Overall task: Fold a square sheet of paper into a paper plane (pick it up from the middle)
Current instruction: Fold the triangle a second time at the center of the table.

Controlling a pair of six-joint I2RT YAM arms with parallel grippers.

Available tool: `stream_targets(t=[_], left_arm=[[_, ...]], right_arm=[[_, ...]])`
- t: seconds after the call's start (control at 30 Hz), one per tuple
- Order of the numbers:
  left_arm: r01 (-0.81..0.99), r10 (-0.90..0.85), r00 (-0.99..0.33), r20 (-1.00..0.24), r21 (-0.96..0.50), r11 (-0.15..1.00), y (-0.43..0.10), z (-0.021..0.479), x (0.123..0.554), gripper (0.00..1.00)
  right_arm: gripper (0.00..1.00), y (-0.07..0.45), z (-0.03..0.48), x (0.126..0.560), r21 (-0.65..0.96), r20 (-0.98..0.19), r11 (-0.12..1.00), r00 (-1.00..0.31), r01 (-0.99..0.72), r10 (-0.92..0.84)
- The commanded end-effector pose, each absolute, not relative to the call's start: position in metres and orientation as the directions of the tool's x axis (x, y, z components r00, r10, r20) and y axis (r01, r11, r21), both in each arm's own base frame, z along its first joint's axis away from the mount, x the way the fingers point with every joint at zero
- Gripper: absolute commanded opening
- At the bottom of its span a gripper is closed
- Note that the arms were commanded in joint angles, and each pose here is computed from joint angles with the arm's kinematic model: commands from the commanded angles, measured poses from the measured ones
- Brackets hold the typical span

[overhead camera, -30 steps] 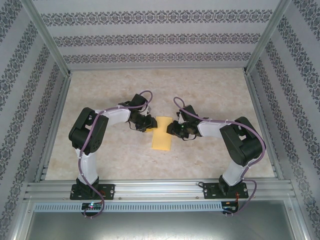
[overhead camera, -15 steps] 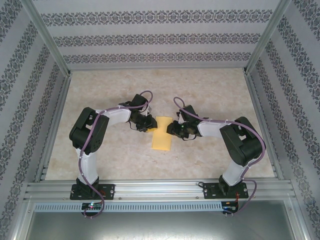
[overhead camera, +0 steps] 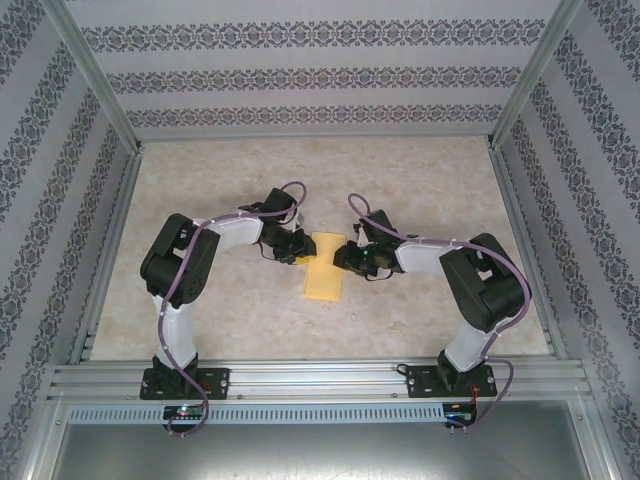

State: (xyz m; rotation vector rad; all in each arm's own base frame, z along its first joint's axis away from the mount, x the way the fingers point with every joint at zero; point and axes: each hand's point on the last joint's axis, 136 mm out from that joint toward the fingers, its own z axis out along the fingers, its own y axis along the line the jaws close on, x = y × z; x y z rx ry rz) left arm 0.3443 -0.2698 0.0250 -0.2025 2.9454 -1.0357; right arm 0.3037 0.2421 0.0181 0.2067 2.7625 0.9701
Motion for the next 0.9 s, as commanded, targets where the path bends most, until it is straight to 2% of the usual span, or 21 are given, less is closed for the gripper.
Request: stream_targets(t=[0.0,0.37,0.63,0.87], left_arm=[[-0.113,-0.109,-0.993,0.045,-0.623,0.774,-0.276,0.02,0.341,0.28],[-0.075,-0.101,-0.995,0.006,-0.713,0.697,-0.292,0.044,0.351,0.26],[-0.085,-0.105,-0.994,0.016,-0.71,0.699,-0.291,0.041,0.351,0.26],[-0.103,-0.127,-0.992,0.02,-0.72,0.686,-0.293,0.04,0.353,0.19]], right_arm=[[0.32,0.229,-0.025,0.284,0.552,-0.068,0.823,-0.977,0.133,0.203],[0.32,0.231,-0.026,0.285,0.564,-0.061,0.814,-0.976,0.137,0.207],[0.33,0.234,-0.02,0.287,0.58,-0.073,0.805,-0.976,0.126,0.205],[0.37,0.242,0.004,0.296,0.638,-0.135,0.766,-0.969,0.075,0.207]])
